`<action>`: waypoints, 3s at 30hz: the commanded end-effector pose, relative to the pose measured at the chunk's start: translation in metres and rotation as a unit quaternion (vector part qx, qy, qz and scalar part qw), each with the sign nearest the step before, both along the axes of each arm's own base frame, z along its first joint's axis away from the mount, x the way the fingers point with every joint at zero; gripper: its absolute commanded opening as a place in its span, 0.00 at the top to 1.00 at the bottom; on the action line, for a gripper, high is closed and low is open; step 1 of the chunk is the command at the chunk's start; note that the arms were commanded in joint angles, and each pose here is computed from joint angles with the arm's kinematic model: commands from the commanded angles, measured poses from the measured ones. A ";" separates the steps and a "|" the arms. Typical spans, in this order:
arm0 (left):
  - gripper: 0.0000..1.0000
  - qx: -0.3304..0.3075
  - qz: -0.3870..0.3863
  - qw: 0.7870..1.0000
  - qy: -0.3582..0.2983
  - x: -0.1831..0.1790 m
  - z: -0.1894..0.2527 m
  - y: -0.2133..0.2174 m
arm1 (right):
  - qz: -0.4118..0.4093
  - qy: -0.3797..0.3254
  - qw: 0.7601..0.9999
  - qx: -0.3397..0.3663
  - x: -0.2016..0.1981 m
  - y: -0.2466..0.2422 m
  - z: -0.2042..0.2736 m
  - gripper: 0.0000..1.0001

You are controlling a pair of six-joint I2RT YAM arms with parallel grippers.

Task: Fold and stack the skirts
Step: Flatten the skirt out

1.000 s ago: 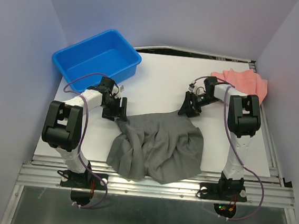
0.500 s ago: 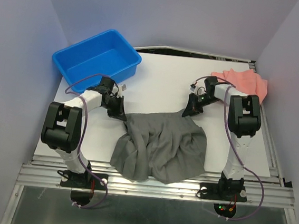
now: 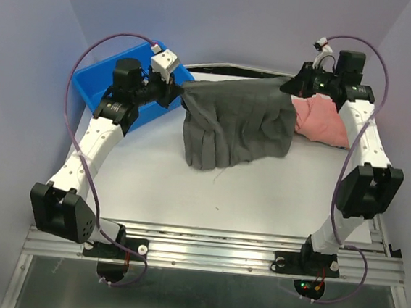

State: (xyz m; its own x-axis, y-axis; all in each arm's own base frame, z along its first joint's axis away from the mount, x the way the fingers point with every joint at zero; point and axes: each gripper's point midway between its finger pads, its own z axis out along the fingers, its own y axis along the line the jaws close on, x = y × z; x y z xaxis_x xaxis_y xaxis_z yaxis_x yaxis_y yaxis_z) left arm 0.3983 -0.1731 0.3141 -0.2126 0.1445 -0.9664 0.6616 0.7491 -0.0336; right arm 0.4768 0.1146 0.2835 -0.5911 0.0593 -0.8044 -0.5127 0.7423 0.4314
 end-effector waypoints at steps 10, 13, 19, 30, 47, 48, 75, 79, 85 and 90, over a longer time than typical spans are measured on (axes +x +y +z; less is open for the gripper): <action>1.00 0.214 -0.199 0.936 -0.195 -0.107 -0.068 0.003 | 0.196 -0.204 0.923 -0.259 -0.131 -0.030 -0.100 0.73; 1.00 0.247 -0.258 0.914 -0.194 -0.140 -0.104 -0.004 | 0.266 -0.234 0.886 -0.298 -0.179 -0.029 -0.127 0.40; 1.00 0.279 -0.330 0.882 -0.189 -0.186 -0.152 -0.008 | 0.340 -0.252 0.840 -0.339 -0.232 -0.033 -0.161 0.17; 1.00 0.291 -0.336 0.886 -0.134 -0.191 -0.172 -0.002 | 0.487 -0.245 0.788 -0.285 -0.268 0.017 -0.188 0.10; 1.00 0.266 -0.295 0.913 -0.094 -0.181 -0.166 -0.004 | 0.551 -0.394 0.663 -0.318 -0.265 0.103 -0.241 0.37; 1.00 0.264 -0.294 0.914 -0.093 -0.181 -0.165 -0.004 | 0.539 -0.408 0.664 -0.319 -0.259 0.109 -0.236 0.52; 1.00 0.094 0.143 0.942 -0.290 -0.052 0.079 0.082 | -0.102 -0.314 0.913 -0.238 -0.071 -0.001 0.080 0.99; 1.00 0.041 0.105 0.940 -0.322 -0.072 0.131 0.066 | -0.093 -0.329 0.912 -0.229 -0.082 0.001 0.114 0.99; 1.00 0.013 0.068 0.935 -0.348 -0.145 0.158 0.066 | -0.073 -0.364 0.903 -0.216 -0.146 -0.006 0.158 0.99; 1.00 0.011 0.024 0.942 -0.335 -0.220 0.149 0.067 | -0.040 -0.376 0.904 -0.200 -0.211 -0.010 0.174 0.99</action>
State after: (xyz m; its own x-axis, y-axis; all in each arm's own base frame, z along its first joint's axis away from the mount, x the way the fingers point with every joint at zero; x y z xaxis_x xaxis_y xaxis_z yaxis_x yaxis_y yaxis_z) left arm 0.2307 -0.1249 0.4362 0.3858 0.1845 -0.9040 0.5445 0.7454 0.3845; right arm 0.3030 0.1426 0.4265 0.1056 -0.2835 -0.9531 -0.5952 0.7498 -0.2890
